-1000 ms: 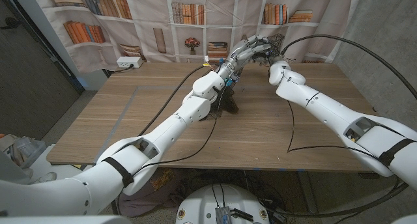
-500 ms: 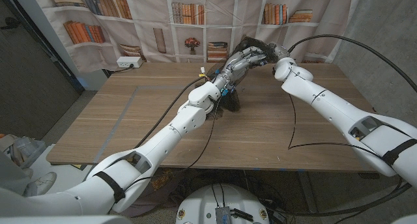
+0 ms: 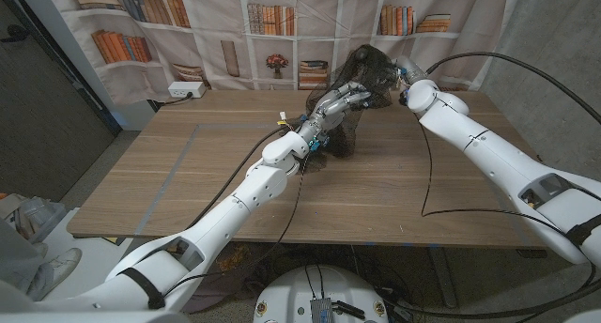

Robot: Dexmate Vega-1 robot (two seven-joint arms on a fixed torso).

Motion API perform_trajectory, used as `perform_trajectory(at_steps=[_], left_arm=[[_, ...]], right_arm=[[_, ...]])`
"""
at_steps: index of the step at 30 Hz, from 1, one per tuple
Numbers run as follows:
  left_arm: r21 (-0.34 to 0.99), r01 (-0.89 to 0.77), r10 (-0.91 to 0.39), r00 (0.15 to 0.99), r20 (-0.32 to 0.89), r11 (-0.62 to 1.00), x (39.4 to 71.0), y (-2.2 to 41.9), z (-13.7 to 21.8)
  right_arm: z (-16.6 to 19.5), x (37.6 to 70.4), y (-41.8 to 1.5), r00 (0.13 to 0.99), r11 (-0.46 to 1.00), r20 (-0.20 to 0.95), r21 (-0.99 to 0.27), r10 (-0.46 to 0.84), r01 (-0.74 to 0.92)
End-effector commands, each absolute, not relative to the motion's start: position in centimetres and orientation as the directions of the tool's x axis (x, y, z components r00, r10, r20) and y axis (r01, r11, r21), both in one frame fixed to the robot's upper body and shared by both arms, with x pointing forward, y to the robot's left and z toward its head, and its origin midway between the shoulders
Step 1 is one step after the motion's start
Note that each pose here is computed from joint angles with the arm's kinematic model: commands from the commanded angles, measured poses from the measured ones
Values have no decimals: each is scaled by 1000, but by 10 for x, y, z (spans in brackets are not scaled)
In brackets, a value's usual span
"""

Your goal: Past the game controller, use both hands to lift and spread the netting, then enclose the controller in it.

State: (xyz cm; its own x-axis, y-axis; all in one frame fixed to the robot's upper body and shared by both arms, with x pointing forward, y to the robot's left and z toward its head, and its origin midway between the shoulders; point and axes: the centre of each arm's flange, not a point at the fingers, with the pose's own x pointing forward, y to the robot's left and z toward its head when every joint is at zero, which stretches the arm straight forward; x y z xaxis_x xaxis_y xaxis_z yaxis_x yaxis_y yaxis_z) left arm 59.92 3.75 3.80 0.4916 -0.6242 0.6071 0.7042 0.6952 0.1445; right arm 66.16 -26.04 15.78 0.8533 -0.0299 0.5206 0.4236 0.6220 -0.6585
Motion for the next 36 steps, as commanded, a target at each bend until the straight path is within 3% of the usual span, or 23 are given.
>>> perform_trajectory(at_steps=[1,21,36], left_arm=[[44,656,-544,585,601,753,601,74,14],[-115,548,-377,698,609,829,596,137,-21],[-190,421,-197,715,671,887,593,190,-10]], right_arm=[[157,636,-267,828,632,561,-643,6,432],[151,613,-265,798,639,600,-635,54,435],[135,595,-259,772,658,618,-645,149,389]])
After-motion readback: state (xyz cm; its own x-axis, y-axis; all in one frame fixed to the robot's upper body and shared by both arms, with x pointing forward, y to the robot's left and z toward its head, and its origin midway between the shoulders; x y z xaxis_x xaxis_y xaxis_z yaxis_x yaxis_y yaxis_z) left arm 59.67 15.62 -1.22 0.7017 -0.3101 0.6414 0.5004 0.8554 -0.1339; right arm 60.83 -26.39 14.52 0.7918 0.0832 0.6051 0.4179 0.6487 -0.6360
